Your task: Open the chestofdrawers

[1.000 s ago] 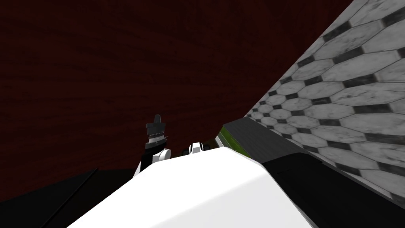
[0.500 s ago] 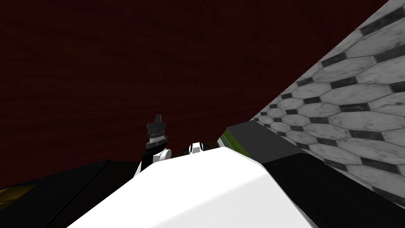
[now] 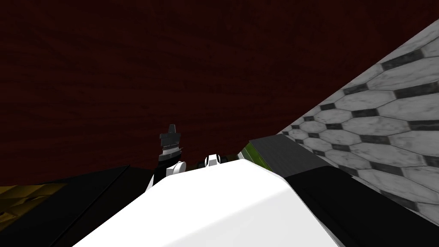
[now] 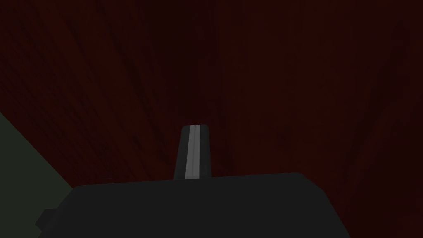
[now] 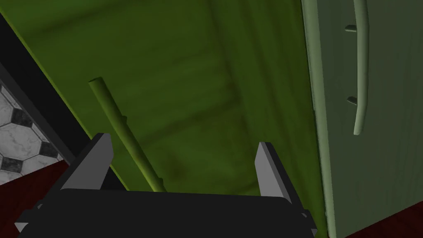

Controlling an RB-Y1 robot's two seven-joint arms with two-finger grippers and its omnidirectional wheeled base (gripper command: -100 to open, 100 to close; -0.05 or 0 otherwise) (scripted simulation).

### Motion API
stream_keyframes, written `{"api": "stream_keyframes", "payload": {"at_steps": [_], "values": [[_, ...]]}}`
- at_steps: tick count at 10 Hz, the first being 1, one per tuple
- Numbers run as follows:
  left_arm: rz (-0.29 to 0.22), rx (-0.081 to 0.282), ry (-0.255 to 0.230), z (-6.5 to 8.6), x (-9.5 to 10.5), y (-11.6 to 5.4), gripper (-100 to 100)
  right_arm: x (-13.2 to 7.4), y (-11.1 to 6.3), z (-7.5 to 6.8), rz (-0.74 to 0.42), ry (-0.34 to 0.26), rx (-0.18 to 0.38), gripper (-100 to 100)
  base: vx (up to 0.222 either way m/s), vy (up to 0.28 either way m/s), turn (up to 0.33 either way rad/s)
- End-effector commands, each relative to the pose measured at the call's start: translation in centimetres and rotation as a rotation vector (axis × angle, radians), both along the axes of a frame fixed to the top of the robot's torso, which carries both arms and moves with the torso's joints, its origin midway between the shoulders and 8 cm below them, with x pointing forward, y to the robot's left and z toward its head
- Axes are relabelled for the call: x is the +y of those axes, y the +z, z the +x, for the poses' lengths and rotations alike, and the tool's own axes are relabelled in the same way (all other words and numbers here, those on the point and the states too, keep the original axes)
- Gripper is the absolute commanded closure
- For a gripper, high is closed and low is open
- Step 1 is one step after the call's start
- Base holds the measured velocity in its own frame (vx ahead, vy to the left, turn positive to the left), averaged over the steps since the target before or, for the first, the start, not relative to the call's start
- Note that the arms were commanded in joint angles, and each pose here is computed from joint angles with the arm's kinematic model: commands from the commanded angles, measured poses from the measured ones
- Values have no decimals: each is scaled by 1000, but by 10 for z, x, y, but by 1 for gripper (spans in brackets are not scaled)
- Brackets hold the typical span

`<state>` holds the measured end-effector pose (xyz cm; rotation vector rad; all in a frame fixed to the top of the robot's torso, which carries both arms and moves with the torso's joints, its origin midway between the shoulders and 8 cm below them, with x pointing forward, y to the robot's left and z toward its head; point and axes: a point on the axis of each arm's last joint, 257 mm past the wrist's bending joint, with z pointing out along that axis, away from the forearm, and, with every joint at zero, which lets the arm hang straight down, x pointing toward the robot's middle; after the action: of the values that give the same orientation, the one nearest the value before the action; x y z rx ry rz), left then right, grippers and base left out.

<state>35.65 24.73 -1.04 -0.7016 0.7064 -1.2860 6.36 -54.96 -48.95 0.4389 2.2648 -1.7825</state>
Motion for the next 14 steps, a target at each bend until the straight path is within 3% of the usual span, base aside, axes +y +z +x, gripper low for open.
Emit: {"api": "stream_keyframes", "payload": {"at_steps": [1, 2, 6, 8, 9, 14], "values": [[0, 0, 0, 0, 0, 0, 0, -16, 24, -16, -114, 7, 88, -100, 37, 12, 146], [0, 0, -2, 0, -1, 0, 0, -20, 31, -19, -147, 11, 112, -100, 29, 3, 172], [0, -1, -3, 0, -1, 0, 0, -21, 34, -20, -159, 13, 121, -100, 5, 3, 19], [1, -1, -4, -1, -2, 0, 0, -23, 31, -28, -150, -19, 122, -100, -58, -5, 204], [1, -1, -3, -1, -2, 0, 0, -26, 33, -25, -159, -10, 125, -100, -77, -9, 274], [1, -1, -3, -1, -2, 0, 0, -27, 26, -46, -128, -93, 125, -100, -45, -13, 96]]}}
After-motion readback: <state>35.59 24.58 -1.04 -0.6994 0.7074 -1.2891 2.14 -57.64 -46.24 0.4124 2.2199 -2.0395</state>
